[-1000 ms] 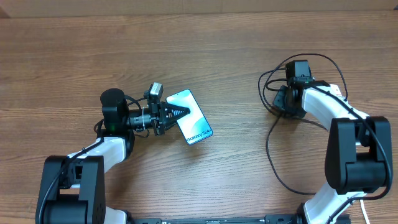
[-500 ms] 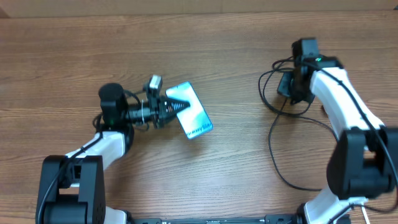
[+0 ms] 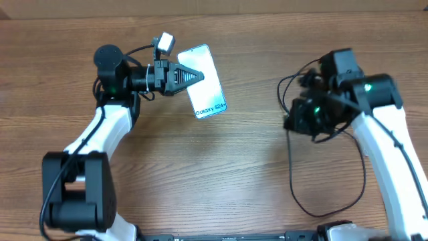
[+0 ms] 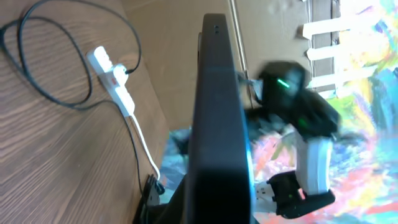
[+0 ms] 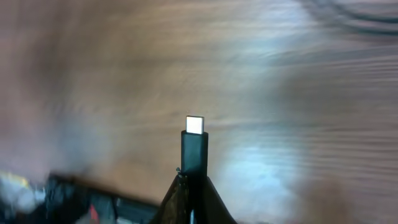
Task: Plug charger to phone and switch on socket
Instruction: 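Carry the USB-C connector with the right gripper to the phone's bottom port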
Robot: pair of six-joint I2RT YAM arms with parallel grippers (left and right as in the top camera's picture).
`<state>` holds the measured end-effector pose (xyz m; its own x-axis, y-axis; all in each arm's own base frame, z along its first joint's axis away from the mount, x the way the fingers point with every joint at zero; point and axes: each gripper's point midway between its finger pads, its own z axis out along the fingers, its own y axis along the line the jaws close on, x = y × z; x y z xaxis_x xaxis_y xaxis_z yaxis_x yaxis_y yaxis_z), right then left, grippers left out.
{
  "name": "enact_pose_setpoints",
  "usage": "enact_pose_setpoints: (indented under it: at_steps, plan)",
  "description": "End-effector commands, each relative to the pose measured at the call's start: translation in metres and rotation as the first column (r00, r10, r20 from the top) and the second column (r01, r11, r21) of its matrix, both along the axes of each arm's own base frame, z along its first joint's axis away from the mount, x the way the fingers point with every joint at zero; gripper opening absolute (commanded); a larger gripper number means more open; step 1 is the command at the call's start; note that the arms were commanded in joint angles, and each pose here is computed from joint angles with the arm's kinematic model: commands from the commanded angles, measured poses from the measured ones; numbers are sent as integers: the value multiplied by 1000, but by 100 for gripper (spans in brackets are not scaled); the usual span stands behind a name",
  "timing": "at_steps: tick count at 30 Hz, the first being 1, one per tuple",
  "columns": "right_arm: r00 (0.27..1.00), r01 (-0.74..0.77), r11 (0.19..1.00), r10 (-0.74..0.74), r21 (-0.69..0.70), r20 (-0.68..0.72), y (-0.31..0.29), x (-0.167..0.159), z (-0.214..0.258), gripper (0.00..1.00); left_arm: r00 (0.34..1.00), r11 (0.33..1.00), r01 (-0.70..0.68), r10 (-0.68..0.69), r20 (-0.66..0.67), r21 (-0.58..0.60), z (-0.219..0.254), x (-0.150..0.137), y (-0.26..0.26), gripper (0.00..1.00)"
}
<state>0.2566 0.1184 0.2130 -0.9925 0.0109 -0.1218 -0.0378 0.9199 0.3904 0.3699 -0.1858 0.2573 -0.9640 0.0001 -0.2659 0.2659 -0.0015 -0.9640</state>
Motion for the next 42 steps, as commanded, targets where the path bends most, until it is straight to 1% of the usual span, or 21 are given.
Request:
enact_pose_setpoints:
  at_steps: [1,3,6,9,14,17,21,26,35,38,42]
  plan:
    - [984,-155,986,148,61,98,31,-30,25,4,996,999,33,-32,-85,1,-25,9,2,4]
    - [973,-200,977,190,69,134,46,-45,27,4,987,999,39,-39,-155,1,-42,12,2,4]
    - [976,-182,981,173,60,132,59,-58,16,4,972,999,44,-43,-232,1,-56,15,0,4]
    - [971,-206,976,194,76,143,77,-63,3,4,972,999,49,-48,-230,0,-59,15,-2,4]
    - [933,-269,962,248,49,261,106,-48,-13,4,965,998,55,-53,-258,1,-58,14,-5,4]
    - [927,-290,956,269,43,263,118,-44,-24,4,963,998,58,-55,-263,1,-57,14,-7,4]
    - [931,-288,957,271,38,245,128,-34,-37,4,977,998,65,-63,-206,1,-53,12,-9,4]
    - [916,-291,954,258,66,307,141,-20,-31,4,980,998,59,-58,-190,2,-53,13,-14,4]
    - [899,-299,950,250,86,359,148,-11,-24,4,984,998,63,-62,-168,2,-53,12,-15,4]
    - [895,-303,949,253,85,369,149,-10,-23,4,984,998,63,-62,-168,2,-53,12,-15,4]
    - [892,-275,960,236,48,385,143,-3,-24,4,984,998,64,-63,-168,2,-53,12,-15,4]
